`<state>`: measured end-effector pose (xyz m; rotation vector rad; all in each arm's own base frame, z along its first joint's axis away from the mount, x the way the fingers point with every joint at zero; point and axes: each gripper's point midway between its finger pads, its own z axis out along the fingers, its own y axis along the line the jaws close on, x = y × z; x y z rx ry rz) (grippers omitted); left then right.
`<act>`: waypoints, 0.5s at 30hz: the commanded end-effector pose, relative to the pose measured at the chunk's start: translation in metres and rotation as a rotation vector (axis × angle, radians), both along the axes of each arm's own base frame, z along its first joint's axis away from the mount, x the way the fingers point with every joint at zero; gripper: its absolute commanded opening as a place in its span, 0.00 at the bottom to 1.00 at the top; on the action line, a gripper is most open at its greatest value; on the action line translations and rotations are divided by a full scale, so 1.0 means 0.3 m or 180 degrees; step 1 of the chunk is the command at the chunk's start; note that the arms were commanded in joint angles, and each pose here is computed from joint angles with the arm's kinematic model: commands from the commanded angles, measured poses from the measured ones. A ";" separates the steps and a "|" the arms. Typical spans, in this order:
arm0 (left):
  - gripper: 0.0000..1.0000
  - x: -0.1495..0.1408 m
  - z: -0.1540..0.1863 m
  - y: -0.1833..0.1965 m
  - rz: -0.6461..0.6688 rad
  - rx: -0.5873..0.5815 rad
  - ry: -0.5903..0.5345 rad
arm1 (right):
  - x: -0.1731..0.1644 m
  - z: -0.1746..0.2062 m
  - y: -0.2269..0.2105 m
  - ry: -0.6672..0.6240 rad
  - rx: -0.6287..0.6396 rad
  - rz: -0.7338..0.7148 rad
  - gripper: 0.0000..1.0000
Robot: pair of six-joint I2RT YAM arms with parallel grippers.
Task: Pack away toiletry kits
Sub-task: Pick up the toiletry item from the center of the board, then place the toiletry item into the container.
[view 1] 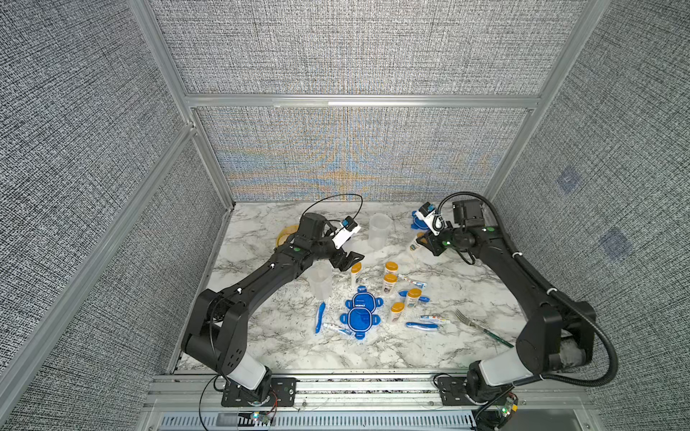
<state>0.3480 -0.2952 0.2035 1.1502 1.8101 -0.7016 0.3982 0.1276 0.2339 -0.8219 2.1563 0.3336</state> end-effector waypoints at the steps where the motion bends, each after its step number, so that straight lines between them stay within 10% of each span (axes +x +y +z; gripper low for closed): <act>1: 0.85 0.012 0.026 -0.004 0.0028 -0.0072 -0.0095 | -0.002 0.148 0.069 -0.0149 0.0437 0.0161 0.14; 15: 0.84 0.010 0.036 0.009 0.0084 -0.0038 -0.0163 | 0.217 0.261 0.251 -0.0090 0.0415 0.0176 0.12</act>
